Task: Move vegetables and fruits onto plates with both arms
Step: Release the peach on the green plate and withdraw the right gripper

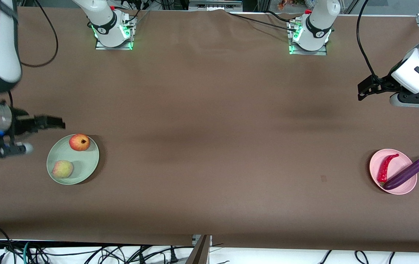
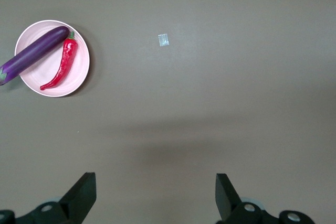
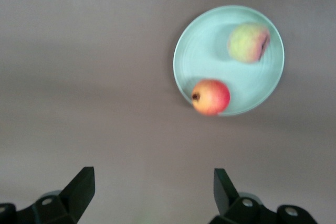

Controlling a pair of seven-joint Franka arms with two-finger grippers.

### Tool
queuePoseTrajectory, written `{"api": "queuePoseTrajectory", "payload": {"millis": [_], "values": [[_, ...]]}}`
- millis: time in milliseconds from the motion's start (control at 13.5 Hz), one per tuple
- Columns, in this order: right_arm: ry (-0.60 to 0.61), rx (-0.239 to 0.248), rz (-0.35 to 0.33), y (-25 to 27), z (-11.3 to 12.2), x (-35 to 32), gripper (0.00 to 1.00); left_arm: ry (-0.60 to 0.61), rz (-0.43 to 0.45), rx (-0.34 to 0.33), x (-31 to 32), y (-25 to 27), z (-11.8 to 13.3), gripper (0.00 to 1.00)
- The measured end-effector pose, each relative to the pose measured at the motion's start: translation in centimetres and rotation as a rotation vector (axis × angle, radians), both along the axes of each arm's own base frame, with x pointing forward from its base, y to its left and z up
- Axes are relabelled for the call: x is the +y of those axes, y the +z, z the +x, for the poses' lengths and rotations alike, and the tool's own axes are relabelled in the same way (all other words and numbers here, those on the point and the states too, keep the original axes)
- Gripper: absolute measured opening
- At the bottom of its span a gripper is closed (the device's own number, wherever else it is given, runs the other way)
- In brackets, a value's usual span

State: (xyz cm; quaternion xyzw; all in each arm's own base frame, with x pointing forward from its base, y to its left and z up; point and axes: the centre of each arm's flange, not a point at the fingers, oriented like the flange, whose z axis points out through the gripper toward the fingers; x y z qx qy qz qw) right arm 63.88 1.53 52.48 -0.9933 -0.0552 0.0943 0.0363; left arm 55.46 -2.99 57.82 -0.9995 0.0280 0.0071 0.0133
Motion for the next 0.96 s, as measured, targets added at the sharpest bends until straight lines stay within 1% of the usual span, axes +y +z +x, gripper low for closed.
{"api": "queuePoseTrajectory", "payload": {"millis": [74,148,221,295,443,591,738,960], "values": [[-0.002,-0.010,-0.006,1.3,-1.6,-0.2,1.00,0.000,0.000,0.000,0.0,0.0,0.0,1.00],[-0.002,-0.025,-0.026,2.5,-3.0,-0.5,1.00,0.000,0.000,0.000,0.0,0.0,0.0,1.00],[0.002,-0.055,-0.061,4.2,-4.4,-0.9,1.00,0.000,0.000,0.000,0.0,0.0,0.0,1.00],[0.004,-0.078,-0.074,5.7,-5.4,-1.1,1.00,0.000,0.000,0.000,0.0,0.0,0.0,1.00],[0.006,-0.107,-0.089,7.3,-6.9,-1.2,1.00,-0.001,0.000,0.000,0.0,0.0,0.0,1.00],[0.004,-0.110,-0.099,7.4,-7.6,-1.4,1.00,-0.001,0.000,0.000,0.0,0.0,0.0,1.00],[-0.021,-0.108,-0.102,7.3,-7.8,-1.2,1.00,-0.001,0.000,0.000,0.0,0.0,0.0,1.00],[-0.027,-0.101,-0.105,7.1,-7.9,0.3,1.00,-0.001,0.000,0.000,0.0,0.0,0.0,1.00]]}}
